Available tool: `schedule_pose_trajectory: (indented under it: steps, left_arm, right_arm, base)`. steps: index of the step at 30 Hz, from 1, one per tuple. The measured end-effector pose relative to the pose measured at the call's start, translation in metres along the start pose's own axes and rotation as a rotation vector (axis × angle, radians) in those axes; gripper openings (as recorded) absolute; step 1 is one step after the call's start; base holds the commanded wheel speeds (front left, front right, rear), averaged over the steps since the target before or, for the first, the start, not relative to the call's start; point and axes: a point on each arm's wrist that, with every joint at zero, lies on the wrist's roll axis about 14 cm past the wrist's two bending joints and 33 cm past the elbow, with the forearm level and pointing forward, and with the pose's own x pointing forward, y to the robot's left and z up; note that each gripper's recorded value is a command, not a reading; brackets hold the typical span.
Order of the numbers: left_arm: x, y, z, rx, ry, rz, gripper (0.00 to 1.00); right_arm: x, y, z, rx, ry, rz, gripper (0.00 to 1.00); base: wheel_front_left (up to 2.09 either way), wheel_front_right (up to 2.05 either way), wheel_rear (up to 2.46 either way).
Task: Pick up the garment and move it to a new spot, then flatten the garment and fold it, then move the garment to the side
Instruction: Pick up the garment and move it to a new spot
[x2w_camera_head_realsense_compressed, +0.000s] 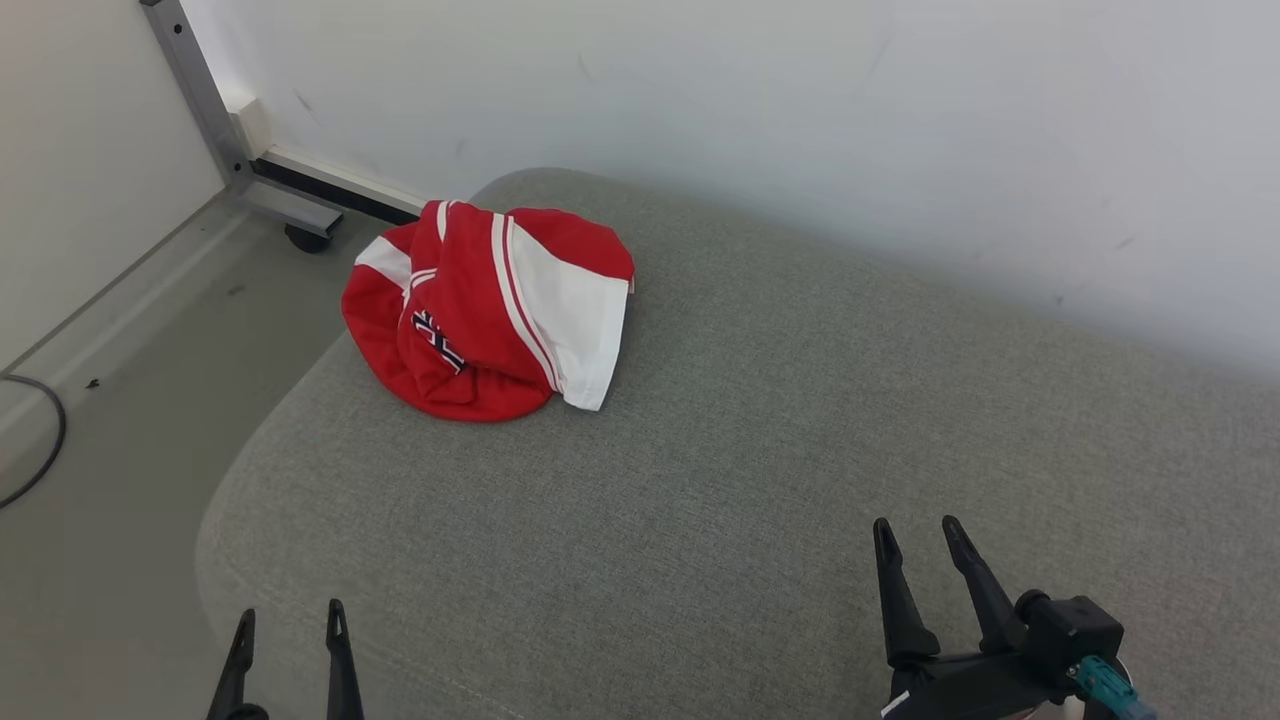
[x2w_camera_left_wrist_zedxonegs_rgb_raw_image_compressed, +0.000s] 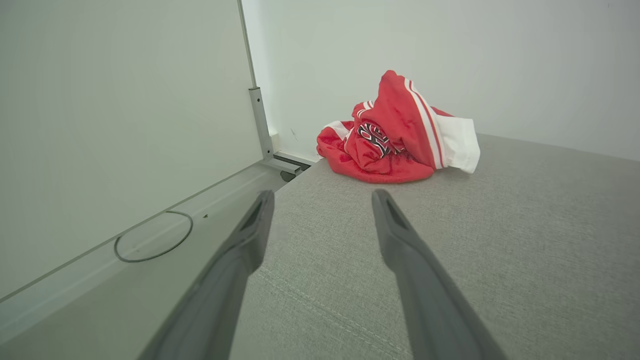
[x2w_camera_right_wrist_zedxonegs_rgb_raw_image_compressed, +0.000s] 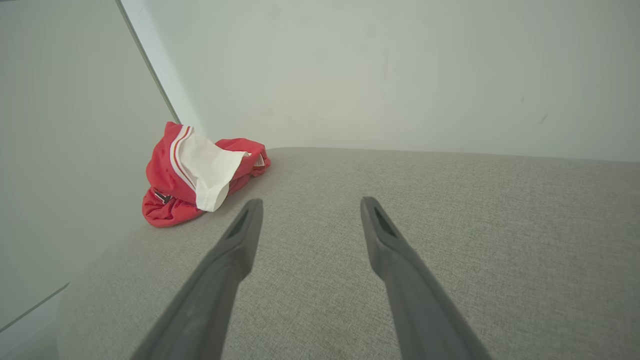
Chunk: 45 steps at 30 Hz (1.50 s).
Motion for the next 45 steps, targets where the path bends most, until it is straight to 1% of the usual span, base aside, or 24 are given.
schedule_pose_trajectory:
  steps: [4,8,11,14,18,22,26,30,31,36,38,42,45]
  left_arm:
    - [-0.001,0.007,0.000,0.000,-0.001,0.033,1.00]
    - [-0.003,0.004,-0.010,-0.005,0.033,0.026,1.00]
    - [0.001,0.006,-0.020,-0.040,0.061,0.036,1.00]
    - [0.026,-0.005,-0.008,-0.050,0.032,-0.031,1.00]
    - [0.066,-0.014,0.017,-0.049,0.021,-0.090,1.00]
    - [0.104,-0.007,0.048,-0.054,0.003,-0.091,1.00]
    - [0.138,-0.002,0.071,-0.110,0.017,-0.082,1.00]
    - [0.164,-0.004,0.073,-0.163,0.074,-0.083,1.00]
    - [0.164,-0.004,0.073,-0.163,0.074,-0.083,1.00]
    - [0.189,-0.029,0.047,-0.163,0.214,-0.127,1.00]
    - [0.202,-0.040,0.041,-0.168,0.246,-0.140,1.00]
    - [0.224,-0.077,0.021,-0.146,0.306,-0.186,1.00]
    - [0.237,-0.092,0.000,-0.122,0.358,-0.180,1.00]
  right_arm:
    - [0.000,0.001,-0.001,0.000,0.003,0.003,1.00]
    - [0.000,0.000,0.000,-0.001,0.000,-0.001,1.00]
    - [-0.003,-0.002,0.001,-0.001,0.000,-0.007,1.00]
    - [-0.010,-0.008,0.000,-0.001,0.002,-0.030,1.00]
    - [-0.019,-0.017,-0.001,-0.002,0.005,-0.062,1.00]
    - [-0.027,-0.018,0.000,-0.018,0.004,-0.067,1.00]
    - [-0.030,-0.020,0.005,-0.064,-0.007,-0.067,1.00]
    - [-0.035,-0.031,0.009,-0.097,-0.019,-0.095,1.00]
    - [-0.035,-0.031,0.009,-0.097,-0.019,-0.095,1.00]
    - [-0.042,-0.048,0.009,-0.117,-0.021,-0.140,1.00]
    - [-0.046,-0.058,0.008,-0.118,-0.018,-0.167,1.00]
    - [-0.053,-0.080,-0.003,-0.117,0.012,-0.223,1.00]
    - [-0.058,-0.093,-0.012,-0.109,0.038,-0.260,1.00]
  base:
    - [0.00,0.00,0.00]
    - [0.00,0.00,0.00]
    - [0.00,0.00,0.00]
    - [0.00,0.00,0.00]
    - [0.00,0.00,0.00]
    - [0.00,0.00,0.00]
    - [0.00,0.00,0.00]
    - [0.00,0.00,0.00]
    - [0.00,0.00,0.00]
    - [0.00,0.00,0.00]
    - [0.00,0.00,0.00]
    - [0.00,0.00,0.00]
    - [0.00,0.00,0.00]
